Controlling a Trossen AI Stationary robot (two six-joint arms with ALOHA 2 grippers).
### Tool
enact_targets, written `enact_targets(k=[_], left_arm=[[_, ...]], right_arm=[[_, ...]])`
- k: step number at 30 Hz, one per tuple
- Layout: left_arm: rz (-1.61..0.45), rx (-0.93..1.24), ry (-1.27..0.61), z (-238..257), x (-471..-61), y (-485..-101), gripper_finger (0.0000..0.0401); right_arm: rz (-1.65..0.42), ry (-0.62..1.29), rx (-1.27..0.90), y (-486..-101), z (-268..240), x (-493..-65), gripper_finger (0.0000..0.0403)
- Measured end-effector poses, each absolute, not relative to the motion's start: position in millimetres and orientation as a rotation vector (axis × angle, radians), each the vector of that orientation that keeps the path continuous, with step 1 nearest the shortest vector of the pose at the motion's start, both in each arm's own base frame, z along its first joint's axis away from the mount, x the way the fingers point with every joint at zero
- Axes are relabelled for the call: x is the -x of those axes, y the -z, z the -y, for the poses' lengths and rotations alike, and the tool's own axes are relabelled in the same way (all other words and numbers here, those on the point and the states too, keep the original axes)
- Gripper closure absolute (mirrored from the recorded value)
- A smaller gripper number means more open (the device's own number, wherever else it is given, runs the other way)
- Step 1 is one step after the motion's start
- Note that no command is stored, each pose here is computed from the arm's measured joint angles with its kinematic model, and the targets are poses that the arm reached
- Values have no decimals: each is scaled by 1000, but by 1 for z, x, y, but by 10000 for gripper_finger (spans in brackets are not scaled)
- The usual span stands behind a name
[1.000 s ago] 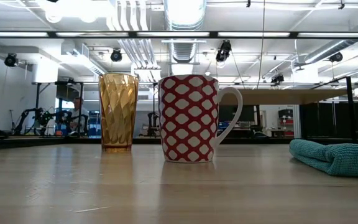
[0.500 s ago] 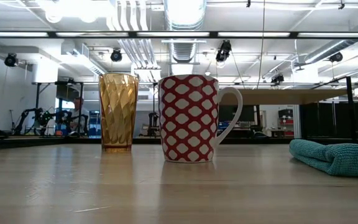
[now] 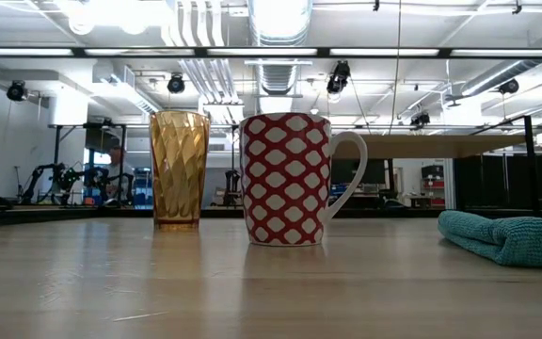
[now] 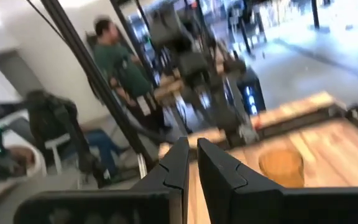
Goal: Stack small to large cups/mugs on shelf
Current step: Put the transparent mug on the shelf
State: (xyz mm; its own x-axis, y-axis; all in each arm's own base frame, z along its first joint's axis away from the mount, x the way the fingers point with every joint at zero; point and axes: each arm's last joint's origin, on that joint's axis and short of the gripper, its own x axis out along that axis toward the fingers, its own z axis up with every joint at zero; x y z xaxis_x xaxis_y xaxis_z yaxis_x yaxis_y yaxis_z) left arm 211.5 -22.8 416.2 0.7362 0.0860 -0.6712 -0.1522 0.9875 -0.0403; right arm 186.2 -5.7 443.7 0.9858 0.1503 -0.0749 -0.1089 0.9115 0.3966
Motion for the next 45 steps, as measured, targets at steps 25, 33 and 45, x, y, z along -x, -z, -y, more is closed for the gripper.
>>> enact_targets(k=[25, 33, 45], left_arm=[[-825, 234, -116, 25, -231, -408, 344], [-1135, 660, 0, 45, -208, -397, 344], [-1450, 681, -23, 106, -203, -370, 344]], right_arm=[[-284, -84, -414, -418, 8, -213, 354], [-289, -84, -411, -419, 8, -211, 349], [-308, -87, -347, -416, 8, -212, 349]])
